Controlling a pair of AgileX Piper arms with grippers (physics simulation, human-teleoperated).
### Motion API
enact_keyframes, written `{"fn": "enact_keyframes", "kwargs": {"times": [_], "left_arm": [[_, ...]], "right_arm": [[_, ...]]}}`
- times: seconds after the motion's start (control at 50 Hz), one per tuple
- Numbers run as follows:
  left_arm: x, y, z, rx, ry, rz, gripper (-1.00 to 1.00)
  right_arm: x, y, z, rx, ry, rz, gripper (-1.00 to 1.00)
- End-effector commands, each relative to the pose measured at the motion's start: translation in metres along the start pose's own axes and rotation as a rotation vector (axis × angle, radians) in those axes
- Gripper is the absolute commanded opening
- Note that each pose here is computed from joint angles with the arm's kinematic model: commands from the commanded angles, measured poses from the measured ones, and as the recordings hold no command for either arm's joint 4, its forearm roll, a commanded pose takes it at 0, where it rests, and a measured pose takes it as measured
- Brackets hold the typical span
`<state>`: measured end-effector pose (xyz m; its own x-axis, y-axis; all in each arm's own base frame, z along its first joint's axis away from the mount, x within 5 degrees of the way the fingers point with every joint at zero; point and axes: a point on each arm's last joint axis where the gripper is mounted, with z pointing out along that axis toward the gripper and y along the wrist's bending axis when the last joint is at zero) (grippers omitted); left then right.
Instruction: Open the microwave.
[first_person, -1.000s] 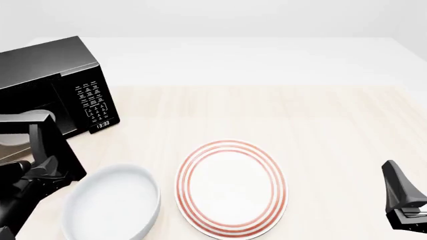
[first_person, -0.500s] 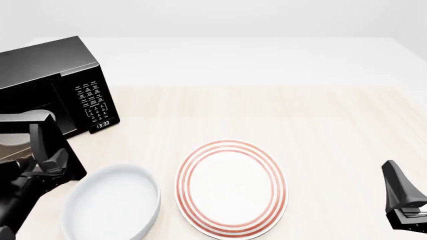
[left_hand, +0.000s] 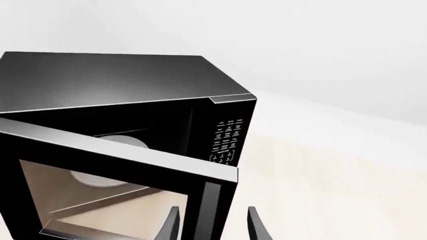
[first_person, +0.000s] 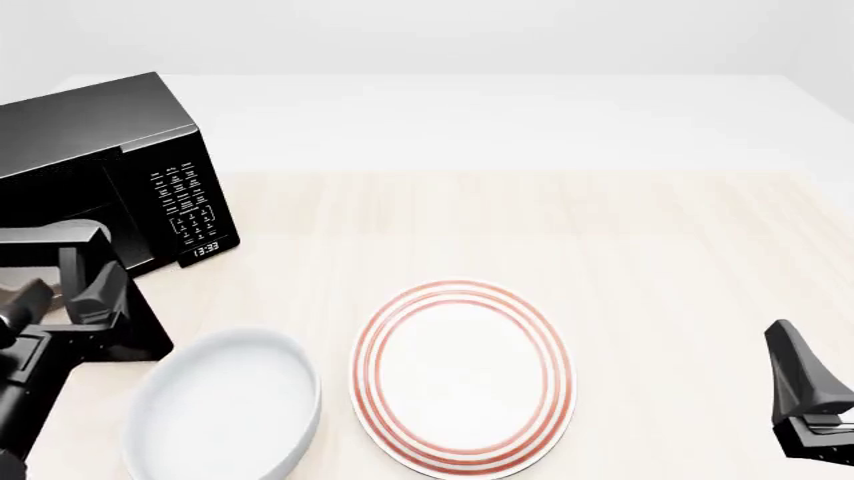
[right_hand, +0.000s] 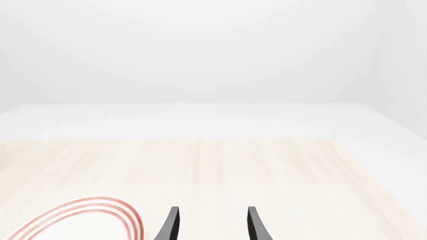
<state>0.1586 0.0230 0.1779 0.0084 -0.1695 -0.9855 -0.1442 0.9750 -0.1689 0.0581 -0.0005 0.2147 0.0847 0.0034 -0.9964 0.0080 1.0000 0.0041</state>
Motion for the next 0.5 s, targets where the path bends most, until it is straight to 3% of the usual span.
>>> {"fn": "enact_keyframes", "kwargs": {"times": [0.02,0.12,0.5], "left_arm": [[-0.005,-0.001,-0.003,0.003,-0.023,-0.004,1.00],[-0.013,-0.003,-0.011,0.007,-0.032,0.082,1.00],[-0.034,-0.002,-0.044,-0.023,-0.061,0.107,1.00]], "right_arm": [[0.000,0.000,0.000,0.001,0.000,0.000,1.00],[0.000,0.000,0.000,0.001,0.000,0.000,1.00],[0.000,0.000,0.000,0.001,0.000,0.000,1.00]]}}
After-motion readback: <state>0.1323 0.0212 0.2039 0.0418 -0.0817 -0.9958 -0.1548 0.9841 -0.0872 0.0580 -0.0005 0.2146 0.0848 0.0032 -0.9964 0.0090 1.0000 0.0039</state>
